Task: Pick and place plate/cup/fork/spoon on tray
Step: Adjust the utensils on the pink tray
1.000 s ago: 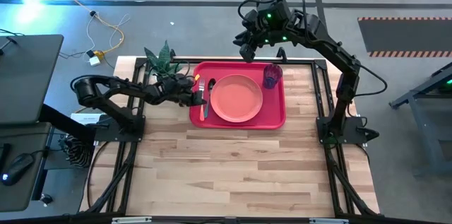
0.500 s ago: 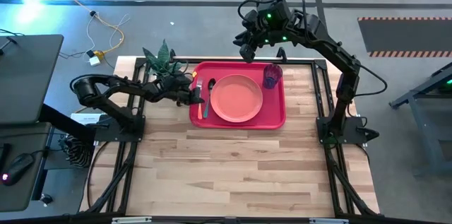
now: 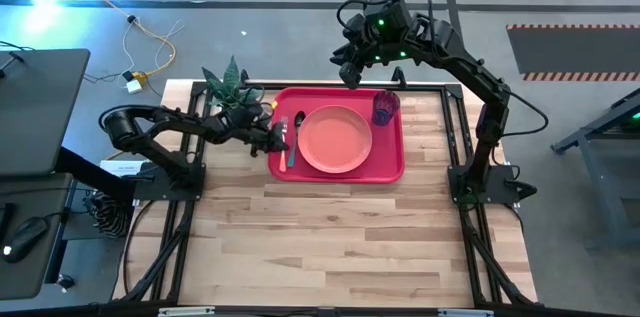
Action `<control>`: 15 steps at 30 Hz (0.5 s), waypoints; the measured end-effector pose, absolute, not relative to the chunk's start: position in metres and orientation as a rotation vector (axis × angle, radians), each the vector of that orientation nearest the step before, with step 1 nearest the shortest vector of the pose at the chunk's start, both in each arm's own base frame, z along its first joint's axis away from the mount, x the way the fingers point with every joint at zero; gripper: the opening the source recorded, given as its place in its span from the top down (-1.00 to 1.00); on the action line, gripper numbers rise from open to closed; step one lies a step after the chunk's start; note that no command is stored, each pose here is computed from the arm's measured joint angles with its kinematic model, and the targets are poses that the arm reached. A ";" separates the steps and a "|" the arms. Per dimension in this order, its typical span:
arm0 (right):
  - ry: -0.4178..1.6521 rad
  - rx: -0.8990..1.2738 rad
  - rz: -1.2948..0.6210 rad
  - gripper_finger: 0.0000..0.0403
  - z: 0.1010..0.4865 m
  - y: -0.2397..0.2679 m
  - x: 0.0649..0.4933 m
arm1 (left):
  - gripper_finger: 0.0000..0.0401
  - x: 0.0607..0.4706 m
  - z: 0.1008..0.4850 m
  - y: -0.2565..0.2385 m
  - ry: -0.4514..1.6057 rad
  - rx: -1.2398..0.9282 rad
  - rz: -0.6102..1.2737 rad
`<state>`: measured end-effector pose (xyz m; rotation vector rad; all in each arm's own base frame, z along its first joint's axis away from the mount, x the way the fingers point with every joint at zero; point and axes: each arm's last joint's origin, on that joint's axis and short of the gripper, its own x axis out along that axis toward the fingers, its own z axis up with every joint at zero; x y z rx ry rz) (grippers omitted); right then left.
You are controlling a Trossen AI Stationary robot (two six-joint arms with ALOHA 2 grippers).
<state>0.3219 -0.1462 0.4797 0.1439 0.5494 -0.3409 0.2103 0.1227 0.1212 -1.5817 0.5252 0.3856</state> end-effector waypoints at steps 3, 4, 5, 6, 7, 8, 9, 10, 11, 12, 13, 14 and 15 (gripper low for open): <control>0.549 0.139 -0.340 0.59 0.480 -0.146 0.322 | 1.00 0.208 0.122 0.125 0.534 -1.603 0.348; 0.550 0.138 -0.339 0.59 0.480 -0.146 0.322 | 1.00 0.208 0.122 0.126 0.535 -1.610 0.339; 0.550 0.137 -0.339 0.59 0.480 -0.146 0.322 | 1.00 0.207 0.122 0.127 0.535 -1.620 0.330; 0.551 0.137 -0.339 0.59 0.480 -0.146 0.322 | 1.00 0.206 0.122 0.128 0.535 -1.638 0.324; 0.550 0.137 -0.339 0.59 0.480 -0.146 0.322 | 1.00 0.205 0.123 0.129 0.535 -1.662 0.313; 0.550 0.137 -0.339 0.59 0.480 -0.146 0.322 | 1.00 0.205 0.124 0.130 0.535 -1.691 0.295; 0.550 0.137 -0.339 0.59 0.480 -0.146 0.322 | 1.00 0.205 0.125 0.131 0.537 -1.722 0.267; 0.550 0.137 -0.339 0.59 0.480 -0.146 0.322 | 1.00 0.205 0.126 0.131 0.537 -1.753 0.241; 0.550 0.137 -0.339 0.59 0.480 -0.146 0.322 | 1.00 0.205 0.127 0.131 0.539 -1.787 0.222; 0.550 0.137 -0.339 0.59 0.480 -0.146 0.322 | 1.00 0.205 0.128 0.131 0.546 -1.829 0.207; 0.550 0.137 -0.339 0.59 0.480 -0.146 0.322 | 1.00 0.206 0.129 0.130 0.556 -1.877 0.190; 0.551 0.137 -0.339 0.59 0.480 -0.146 0.322 | 1.00 0.206 0.130 0.130 0.567 -1.919 0.170; 0.551 0.137 -0.339 0.59 0.480 -0.146 0.322 | 1.00 0.206 0.131 0.130 0.579 -1.957 0.148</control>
